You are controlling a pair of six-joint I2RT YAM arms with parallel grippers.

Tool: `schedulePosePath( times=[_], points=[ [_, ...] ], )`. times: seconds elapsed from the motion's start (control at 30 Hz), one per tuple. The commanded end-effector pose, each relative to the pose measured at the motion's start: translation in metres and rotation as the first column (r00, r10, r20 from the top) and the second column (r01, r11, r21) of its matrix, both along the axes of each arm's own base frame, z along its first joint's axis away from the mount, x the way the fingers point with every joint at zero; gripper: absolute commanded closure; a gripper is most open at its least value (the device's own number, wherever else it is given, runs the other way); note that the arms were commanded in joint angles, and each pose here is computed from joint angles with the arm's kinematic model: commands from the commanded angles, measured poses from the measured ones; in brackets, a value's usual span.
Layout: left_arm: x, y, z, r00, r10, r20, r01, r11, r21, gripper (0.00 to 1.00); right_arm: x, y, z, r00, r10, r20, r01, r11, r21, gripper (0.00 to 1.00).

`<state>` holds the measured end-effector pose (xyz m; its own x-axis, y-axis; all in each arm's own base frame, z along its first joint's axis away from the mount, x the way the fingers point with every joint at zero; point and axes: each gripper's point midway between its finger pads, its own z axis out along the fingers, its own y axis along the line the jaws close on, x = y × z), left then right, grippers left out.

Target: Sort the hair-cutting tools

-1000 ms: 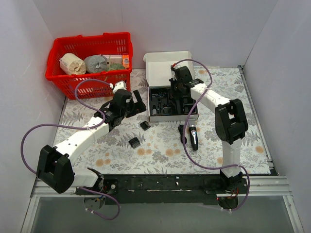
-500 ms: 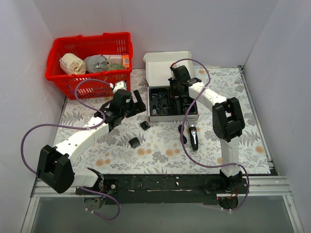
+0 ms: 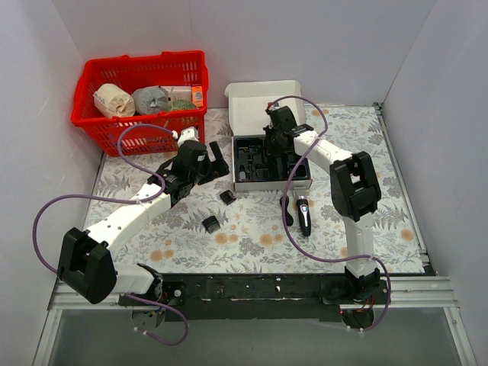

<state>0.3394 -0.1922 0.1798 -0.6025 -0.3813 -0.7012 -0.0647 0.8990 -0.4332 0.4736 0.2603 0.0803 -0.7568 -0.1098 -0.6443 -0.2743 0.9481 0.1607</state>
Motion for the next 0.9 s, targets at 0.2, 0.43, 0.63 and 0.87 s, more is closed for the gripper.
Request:
schedulePosePath(
  times=[0.2, 0.43, 0.63, 0.87],
  points=[
    [-0.003, 0.006, 0.02, 0.998, 0.007, 0.055, -0.007, 1.0, -0.004, 0.02, -0.002, 0.003, -0.021, 1.0, 0.004, -0.015, -0.004, 1.0, -0.029, 0.99],
    [-0.004, 0.006, 0.02, 0.999, 0.005, 0.054, -0.005, 1.0, -0.005, 0.02, 0.001, 0.005, -0.001, 1.0, -0.001, 0.024, 0.001, 0.999, -0.033, 0.99],
    [-0.004, 0.005, 0.02, 0.999, 0.002, 0.054, -0.001, 1.0, -0.009, 0.02, 0.009, 0.005, 0.016, 0.998, -0.009, 0.065, 0.011, 0.999, -0.04, 0.99],
    [-0.005, 0.006, 0.018, 0.999, 0.0, 0.051, 0.001, 1.0, -0.007, 0.02, 0.019, 0.008, 0.014, 0.997, -0.012, 0.074, 0.016, 0.999, -0.048, 0.99]
  ],
)
